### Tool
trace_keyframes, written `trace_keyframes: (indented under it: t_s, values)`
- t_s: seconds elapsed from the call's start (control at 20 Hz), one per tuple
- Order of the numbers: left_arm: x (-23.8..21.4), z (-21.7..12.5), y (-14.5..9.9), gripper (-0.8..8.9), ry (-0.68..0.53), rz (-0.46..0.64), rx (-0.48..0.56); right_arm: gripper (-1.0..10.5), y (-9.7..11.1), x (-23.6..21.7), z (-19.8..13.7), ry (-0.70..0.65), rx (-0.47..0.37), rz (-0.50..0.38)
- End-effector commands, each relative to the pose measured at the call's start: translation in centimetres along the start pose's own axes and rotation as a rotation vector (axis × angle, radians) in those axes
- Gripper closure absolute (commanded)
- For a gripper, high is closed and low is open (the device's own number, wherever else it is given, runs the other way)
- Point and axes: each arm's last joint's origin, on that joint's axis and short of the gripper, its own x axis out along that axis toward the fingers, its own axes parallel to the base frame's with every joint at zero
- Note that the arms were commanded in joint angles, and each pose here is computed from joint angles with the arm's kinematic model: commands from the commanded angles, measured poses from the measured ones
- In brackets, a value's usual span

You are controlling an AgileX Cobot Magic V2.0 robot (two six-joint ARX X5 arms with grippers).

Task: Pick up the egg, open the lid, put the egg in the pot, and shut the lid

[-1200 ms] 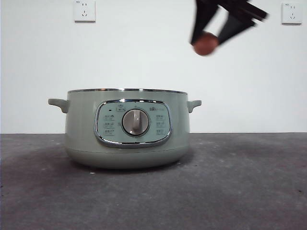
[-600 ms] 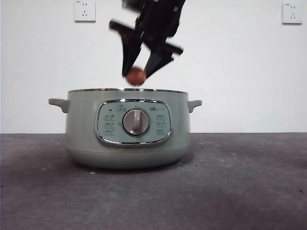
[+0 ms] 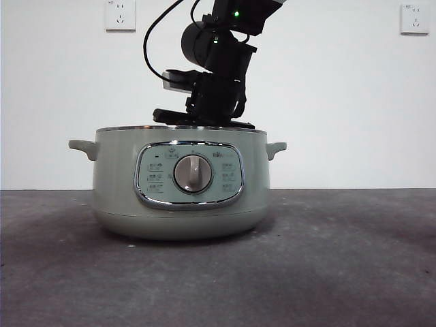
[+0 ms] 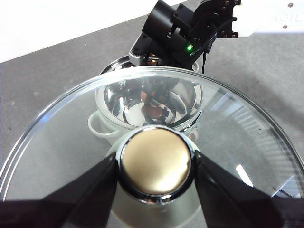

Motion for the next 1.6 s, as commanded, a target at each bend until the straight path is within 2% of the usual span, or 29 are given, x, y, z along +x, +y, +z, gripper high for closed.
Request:
trace_keyframes:
  t_s: [0.05, 0.25, 0.3, 0.4, 0.45, 0.7, 0.9, 1.05, 1.4, 1.6]
  values:
    - [-0.6, 0.4, -0.1, 8.21, -0.066, -0.001, 0.011, 9.6, 0.3, 1.1, -0.2, 0.028, -0.023, 0.001]
    - [-0.6, 0.4, -0.1, 8.21, -0.065, -0.001, 0.015, 9.6, 0.4, 1.4, -0.4, 0.046, -0.024, 0.008]
    - [-0.6, 0.4, -0.1, 8.21, -0.065, -0.001, 0.015, 8.9, 0.5, 1.3, -0.4, 0.044, -0.023, 0.019]
    - [-0.6, 0.5, -0.1, 8.21, -0.063, -0.001, 0.017, 6.1, 0.5, 1.2, -0.4, 0.043, -0.019, 0.021]
    - [-0.5, 0.5, -0.1, 8.21, -0.063, -0.001, 0.017, 5.8, 0.5, 1.1, -0.3, 0.039, -0.02, 0.026]
    - [-0.5, 0.5, -0.1, 8.21, -0.063, -0.001, 0.019, 5.7, 1.2, -2.4, 1.2, 0.004, -0.025, 0.026]
    - [-0.3, 0.6, 0.0, 8.21, -0.055, -0.001, 0.024, 5.7, 1.2, -11.5, 3.6, -0.116, -0.015, 0.0]
    - [0.5, 1.0, 0.2, 8.21, -0.041, -0.003, 0.024, 5.7, 1.2, -18.3, 3.6, -0.238, -0.012, -0.033]
    - [1.6, 1.6, 0.4, 8.21, -0.039, -0.01, 0.029, 5.7, 1.7, -28.5, 0.6, -0.419, -0.002, -0.041]
    - [2.3, 2.3, 0.6, 8.21, -0.067, -0.038, 0.035, 5.7, 2.0, -32.7, -3.4, -0.41, 0.0, -0.041]
